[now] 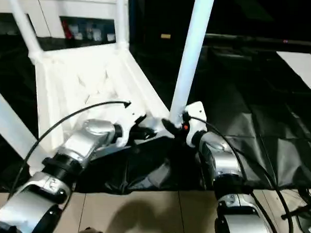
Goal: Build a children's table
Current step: Rotate leg to tighten
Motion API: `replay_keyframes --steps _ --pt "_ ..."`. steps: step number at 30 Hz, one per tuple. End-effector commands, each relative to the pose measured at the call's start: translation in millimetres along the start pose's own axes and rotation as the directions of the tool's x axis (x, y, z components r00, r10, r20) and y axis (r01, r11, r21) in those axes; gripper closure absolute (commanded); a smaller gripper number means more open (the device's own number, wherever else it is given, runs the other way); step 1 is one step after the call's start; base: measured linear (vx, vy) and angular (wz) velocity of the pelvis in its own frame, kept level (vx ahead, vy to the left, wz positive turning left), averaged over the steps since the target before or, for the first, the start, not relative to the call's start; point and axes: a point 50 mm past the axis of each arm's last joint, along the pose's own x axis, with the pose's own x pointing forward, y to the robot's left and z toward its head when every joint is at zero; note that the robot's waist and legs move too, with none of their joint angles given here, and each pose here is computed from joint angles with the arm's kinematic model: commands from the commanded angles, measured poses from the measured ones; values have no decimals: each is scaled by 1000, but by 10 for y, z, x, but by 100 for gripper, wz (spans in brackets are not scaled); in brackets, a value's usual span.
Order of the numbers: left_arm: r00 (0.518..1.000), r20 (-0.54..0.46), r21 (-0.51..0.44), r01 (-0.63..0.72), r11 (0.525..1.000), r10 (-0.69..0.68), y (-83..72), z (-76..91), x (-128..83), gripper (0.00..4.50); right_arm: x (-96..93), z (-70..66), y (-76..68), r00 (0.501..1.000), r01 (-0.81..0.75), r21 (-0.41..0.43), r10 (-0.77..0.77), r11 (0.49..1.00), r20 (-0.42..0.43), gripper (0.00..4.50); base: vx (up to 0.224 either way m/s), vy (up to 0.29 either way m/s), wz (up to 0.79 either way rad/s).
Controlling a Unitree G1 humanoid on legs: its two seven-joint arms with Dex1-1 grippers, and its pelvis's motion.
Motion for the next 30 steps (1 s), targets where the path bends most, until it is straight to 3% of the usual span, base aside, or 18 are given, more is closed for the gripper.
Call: replay_keyframes --steps 1,5,10,18,25,27,30 --pt "995 99 21 2 1000 -4 -129 237 138 450 265 137 453 976 -204 -44 207 978 67 127 0 0 0" --pt "994 103 39 36 999 -40 -151 220 124 450 238 160 452 965 -252 -51 255 966 64 93 0 0 0" --pt "989 96 71 102 992 -108 -130 182 45 450 127 179 382 944 -325 -119 330 938 27 43 0 0 0" --pt "955 23 139 290 947 -296 -56 36 -258 450 -277 123 206 814 -580 -145 567 801 -123 43 0 0 0" --pt "924 -4 166 379 911 -383 -35 -12 -419 450 -400 115 201 743 -667 -121 645 735 -180 43 0 0 0" --pt "907 -20 165 418 893 -421 -44 -35 -468 450 -416 99 216 721 -689 -120 659 715 -214 76 0 0 0" --pt "895 -28 162 443 882 -444 -52 -45 -500 450 -431 78 229 697 -711 -120 671 693 -252 81 0 0 0"
